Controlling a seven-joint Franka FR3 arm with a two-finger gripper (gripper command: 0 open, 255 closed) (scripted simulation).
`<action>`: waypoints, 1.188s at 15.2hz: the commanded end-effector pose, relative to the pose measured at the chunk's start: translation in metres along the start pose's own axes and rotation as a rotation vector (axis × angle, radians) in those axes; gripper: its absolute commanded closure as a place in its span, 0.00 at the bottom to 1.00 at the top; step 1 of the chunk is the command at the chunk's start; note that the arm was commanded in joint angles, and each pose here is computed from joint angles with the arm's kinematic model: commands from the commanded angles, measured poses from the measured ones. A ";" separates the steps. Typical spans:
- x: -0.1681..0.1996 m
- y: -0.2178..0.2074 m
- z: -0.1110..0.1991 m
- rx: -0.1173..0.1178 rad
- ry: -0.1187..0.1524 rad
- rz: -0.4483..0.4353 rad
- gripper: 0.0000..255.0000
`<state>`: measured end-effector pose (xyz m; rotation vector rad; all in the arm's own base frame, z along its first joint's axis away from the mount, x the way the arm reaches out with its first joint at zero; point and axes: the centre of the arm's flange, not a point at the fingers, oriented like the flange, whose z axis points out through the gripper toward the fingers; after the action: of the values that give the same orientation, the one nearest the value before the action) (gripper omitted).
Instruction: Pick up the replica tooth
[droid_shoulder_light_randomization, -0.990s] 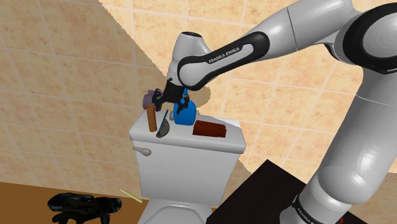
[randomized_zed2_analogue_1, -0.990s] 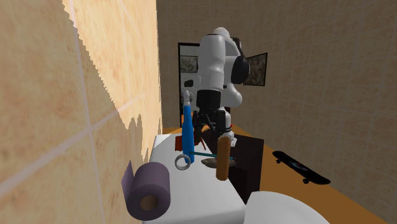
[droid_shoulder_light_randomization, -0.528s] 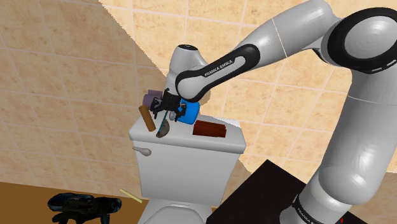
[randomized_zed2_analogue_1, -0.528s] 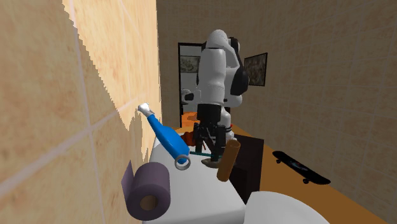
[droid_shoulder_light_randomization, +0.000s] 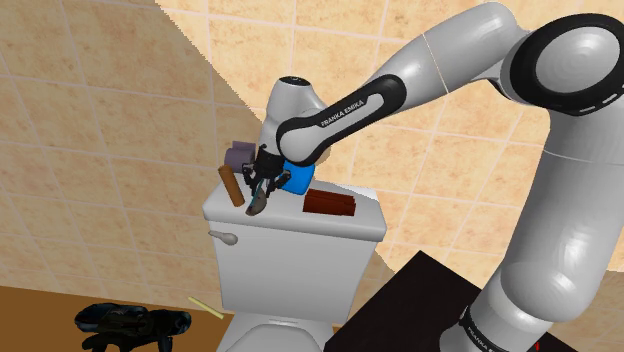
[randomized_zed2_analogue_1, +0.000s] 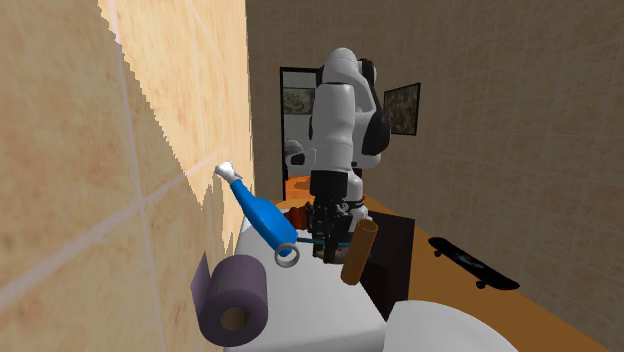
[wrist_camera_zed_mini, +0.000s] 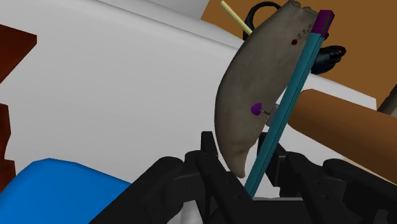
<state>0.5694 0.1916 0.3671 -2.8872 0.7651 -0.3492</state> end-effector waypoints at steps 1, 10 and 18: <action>-0.001 0.000 0.001 -0.001 -0.002 -0.001 1.00; 0.006 -0.007 -0.029 -0.001 -0.002 -0.001 1.00; 0.014 -0.015 -0.070 -0.001 -0.002 -0.001 1.00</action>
<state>0.5708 0.1927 0.4351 -2.8878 0.7641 -0.3473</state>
